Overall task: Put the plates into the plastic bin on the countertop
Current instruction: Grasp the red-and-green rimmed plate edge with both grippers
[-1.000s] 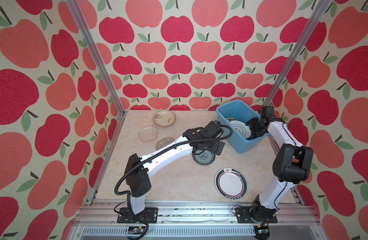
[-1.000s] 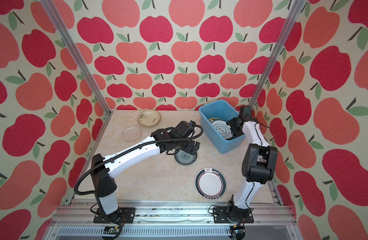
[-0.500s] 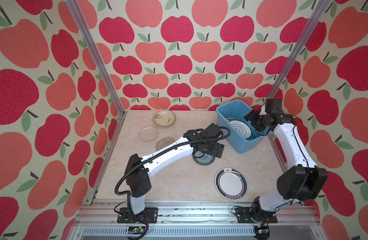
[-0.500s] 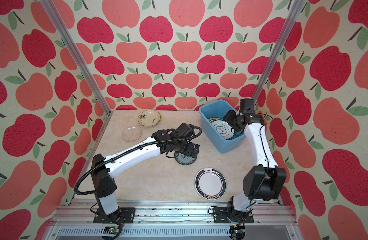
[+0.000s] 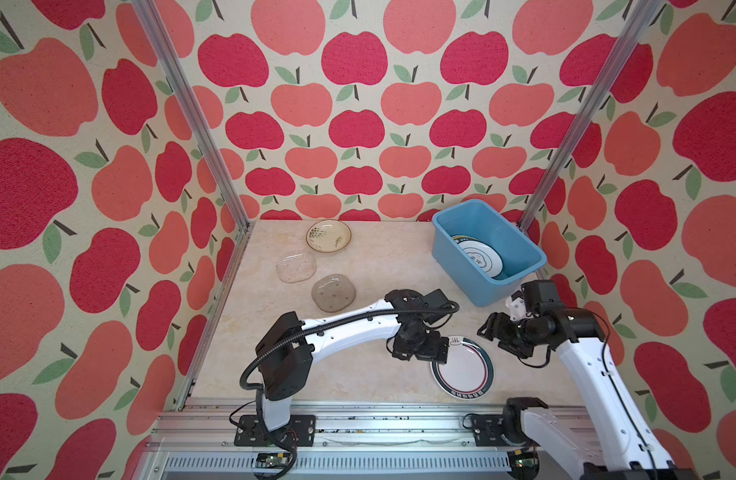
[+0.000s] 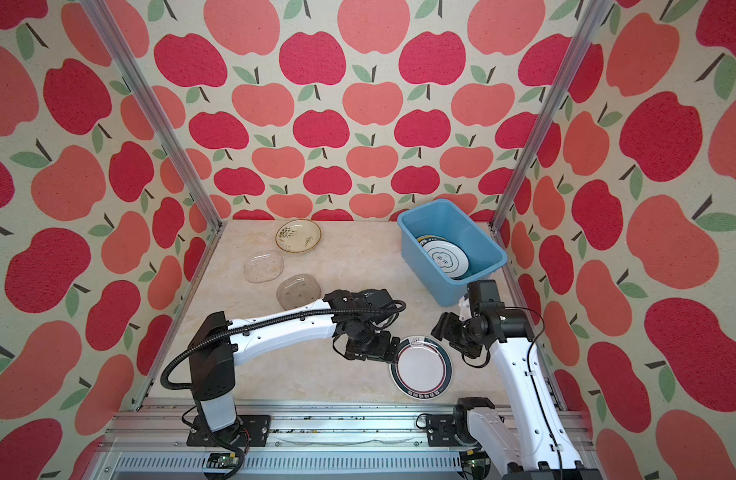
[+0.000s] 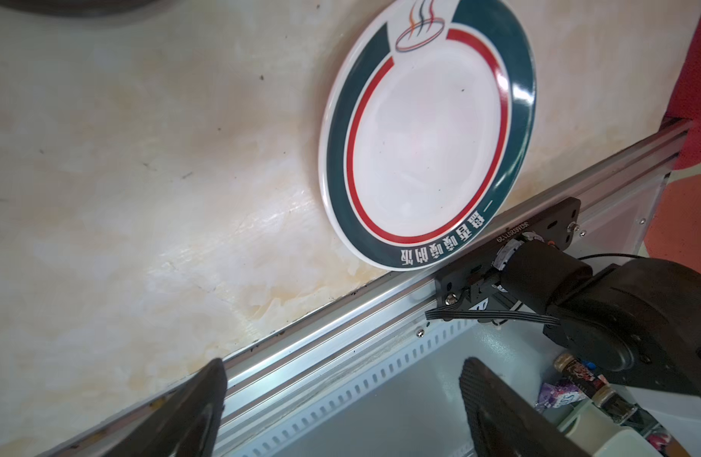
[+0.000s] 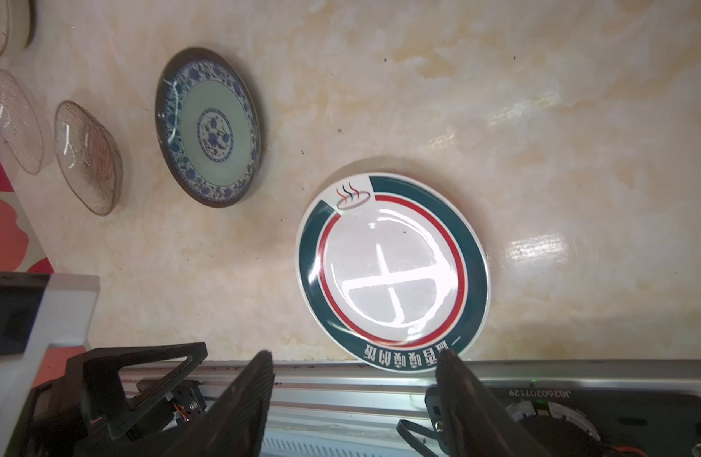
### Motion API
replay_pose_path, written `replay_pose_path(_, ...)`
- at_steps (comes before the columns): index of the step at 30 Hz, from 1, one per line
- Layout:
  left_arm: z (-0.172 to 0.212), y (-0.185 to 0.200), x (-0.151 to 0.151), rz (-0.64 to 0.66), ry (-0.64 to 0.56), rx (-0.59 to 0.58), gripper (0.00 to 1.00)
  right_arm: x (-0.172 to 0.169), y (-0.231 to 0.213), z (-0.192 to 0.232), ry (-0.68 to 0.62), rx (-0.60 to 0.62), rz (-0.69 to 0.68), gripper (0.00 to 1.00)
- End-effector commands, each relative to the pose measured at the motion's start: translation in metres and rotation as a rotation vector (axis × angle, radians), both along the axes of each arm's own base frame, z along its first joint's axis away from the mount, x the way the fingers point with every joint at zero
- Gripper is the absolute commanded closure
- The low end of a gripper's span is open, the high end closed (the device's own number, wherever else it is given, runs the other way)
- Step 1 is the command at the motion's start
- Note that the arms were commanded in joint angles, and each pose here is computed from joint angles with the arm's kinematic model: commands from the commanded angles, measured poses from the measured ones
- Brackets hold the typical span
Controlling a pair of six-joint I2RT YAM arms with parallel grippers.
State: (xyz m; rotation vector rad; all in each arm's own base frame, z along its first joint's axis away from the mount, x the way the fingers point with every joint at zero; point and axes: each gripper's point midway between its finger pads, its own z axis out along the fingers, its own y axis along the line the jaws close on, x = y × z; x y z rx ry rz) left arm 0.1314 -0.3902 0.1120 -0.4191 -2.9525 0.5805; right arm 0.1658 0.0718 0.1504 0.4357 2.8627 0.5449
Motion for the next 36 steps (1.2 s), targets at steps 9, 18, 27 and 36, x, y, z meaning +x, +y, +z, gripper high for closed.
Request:
replay_pose_path(9, -0.043, -0.015, -0.004, 0.136, 0.123, -0.052, 0.06, -0.018, -0.016, -0.059, 0.197, -0.03, -0.08, 0.25)
replay_pose_path(18, -0.064, -0.027, 0.01, 0.156, 0.16, -0.107, 0.08, -0.013, -0.02, -0.09, 0.283, -0.036, -0.192, 0.23)
replay_pose_path(27, -0.075, -0.046, 0.013, 0.13, 0.196, -0.138, 0.17, -0.016, -0.024, -0.111, 0.355, -0.028, -0.237, 0.23)
replay_pose_path(36, -0.074, -0.051, 0.017, 0.133, 0.186, -0.153, 0.22, -0.006, 0.001, -0.117, 0.327, 0.131, -0.189, 0.24)
